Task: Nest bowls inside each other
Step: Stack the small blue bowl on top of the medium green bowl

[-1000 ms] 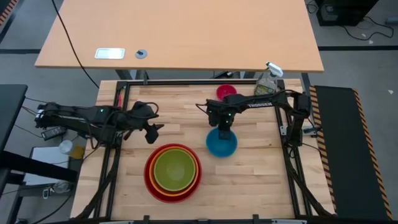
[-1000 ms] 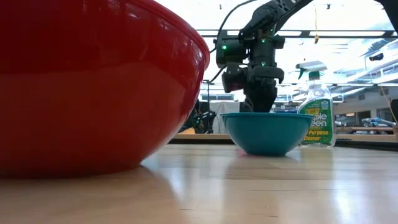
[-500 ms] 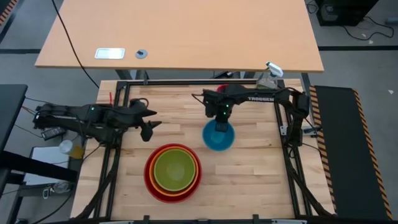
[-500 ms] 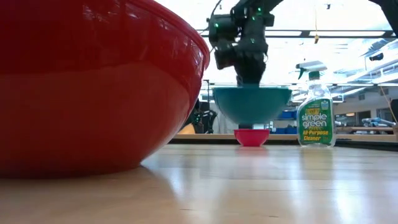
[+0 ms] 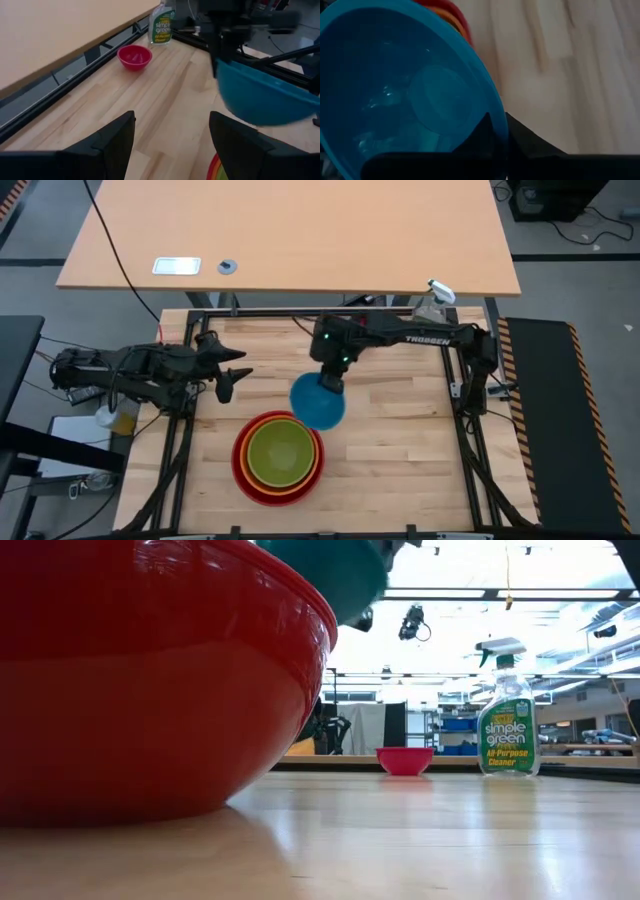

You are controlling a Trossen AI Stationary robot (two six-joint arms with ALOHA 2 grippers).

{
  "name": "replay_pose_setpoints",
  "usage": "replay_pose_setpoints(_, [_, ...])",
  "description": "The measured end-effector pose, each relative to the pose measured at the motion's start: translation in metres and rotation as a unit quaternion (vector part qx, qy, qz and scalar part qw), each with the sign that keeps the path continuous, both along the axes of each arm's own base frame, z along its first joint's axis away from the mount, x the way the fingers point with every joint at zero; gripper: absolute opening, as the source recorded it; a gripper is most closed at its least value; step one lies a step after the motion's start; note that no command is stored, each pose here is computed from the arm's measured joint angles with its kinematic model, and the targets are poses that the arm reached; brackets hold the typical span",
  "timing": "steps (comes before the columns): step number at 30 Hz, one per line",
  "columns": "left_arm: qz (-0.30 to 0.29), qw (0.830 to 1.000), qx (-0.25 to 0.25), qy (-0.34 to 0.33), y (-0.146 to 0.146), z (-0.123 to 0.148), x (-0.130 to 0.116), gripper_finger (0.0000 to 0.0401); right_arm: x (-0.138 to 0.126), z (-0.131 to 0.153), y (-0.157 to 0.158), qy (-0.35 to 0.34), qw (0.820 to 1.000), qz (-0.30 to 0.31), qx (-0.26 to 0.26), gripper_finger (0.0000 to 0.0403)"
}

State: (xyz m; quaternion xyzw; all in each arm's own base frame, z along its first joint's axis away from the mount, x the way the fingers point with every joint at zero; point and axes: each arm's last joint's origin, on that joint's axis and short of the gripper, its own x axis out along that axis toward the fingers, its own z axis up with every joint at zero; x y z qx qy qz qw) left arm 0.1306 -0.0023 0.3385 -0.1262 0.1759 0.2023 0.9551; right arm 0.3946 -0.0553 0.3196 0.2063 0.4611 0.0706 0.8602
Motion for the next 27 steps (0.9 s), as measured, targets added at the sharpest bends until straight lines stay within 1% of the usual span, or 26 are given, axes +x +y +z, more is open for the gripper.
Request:
replay_pose_setpoints(3, [-0.002,1.000,0.005,-0.004,0.000,0.001,-0.001,0.0259,0.013,0.001,0.018,-0.036,0.999,-0.004,0.006,0.0024])
replay_pose_setpoints(6, [-0.003,1.000,0.005,-0.006,0.000,0.002,-0.002,0.0259,0.025,0.000,0.035,-0.065,0.998,-0.018,-0.001,0.0024])
replay_pose_setpoints(11, [-0.004,1.000,0.008,-0.006,0.000,0.002,-0.004,0.0259,0.036,-0.003,0.054,-0.083,0.995,-0.042,0.021,0.0024])
replay_pose_setpoints(13, [-0.004,1.000,0.008,-0.005,0.000,0.002,-0.004,0.0259,0.042,-0.010,0.062,-0.077,0.995,-0.045,0.032,0.0024])
replay_pose_setpoints(17, [-0.004,1.000,0.009,0.000,0.000,0.001,-0.003,0.0259,0.052,-0.016,0.080,-0.093,0.993,-0.053,0.048,0.0024])
replay_pose_setpoints(23, [-0.009,0.998,0.050,0.022,0.001,0.000,-0.002,0.0259,0.059,-0.026,0.104,-0.099,0.993,-0.067,0.027,0.0024])
replay_pose_setpoints(25, [-0.009,0.999,0.050,0.018,0.001,0.000,-0.002,0.0259,0.062,-0.034,0.109,-0.096,0.993,-0.076,0.000,0.0024])
replay_pose_setpoints(27, [-0.008,0.999,0.048,0.017,0.001,0.000,-0.001,0.0259,0.063,-0.042,0.112,-0.088,0.993,-0.071,-0.032,0.0025])
